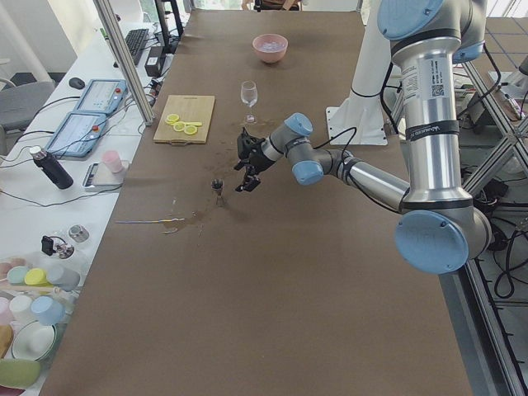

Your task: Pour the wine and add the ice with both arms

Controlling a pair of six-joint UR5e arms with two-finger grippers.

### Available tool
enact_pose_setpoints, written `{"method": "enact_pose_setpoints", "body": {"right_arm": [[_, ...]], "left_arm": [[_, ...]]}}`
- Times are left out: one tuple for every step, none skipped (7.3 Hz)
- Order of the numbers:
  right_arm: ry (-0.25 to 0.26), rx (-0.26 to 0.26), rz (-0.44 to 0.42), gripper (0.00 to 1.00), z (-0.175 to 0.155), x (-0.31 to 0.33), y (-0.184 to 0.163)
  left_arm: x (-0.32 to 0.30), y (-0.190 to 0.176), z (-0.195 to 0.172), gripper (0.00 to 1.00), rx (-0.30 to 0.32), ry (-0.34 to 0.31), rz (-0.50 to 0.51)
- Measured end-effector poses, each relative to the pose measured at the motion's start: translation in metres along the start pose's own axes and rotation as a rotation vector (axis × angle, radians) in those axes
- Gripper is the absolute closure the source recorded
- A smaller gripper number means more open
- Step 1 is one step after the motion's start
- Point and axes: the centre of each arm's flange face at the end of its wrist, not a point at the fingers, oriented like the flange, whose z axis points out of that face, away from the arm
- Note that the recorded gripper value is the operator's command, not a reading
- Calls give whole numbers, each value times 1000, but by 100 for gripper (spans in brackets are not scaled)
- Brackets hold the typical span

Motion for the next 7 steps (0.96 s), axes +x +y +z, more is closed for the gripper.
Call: {"method": "enact_pose_setpoints", "body": {"right_arm": [[0,-1,1,0,1,0,0],[0,-3,2,0,1,1,0],[0,-4,3,0,2,2,0],[0,-6,5,0,3,3,0],[0,-8,7,0,4,4,0],[1,-9,9,0,5,5,0],[1,-9,8,0,5,5,-1]], "left_arm": [[7,8,3,3,4,4,10],[13,14,6,3,6,8,18],[19,24,13,3,26,0,14],[34,39,26,3,68,-6,1],[51,52,40,3,109,-8,-5],[58,58,50,3,137,-18,-4],[59,61,57,3,162,-31,1]]}}
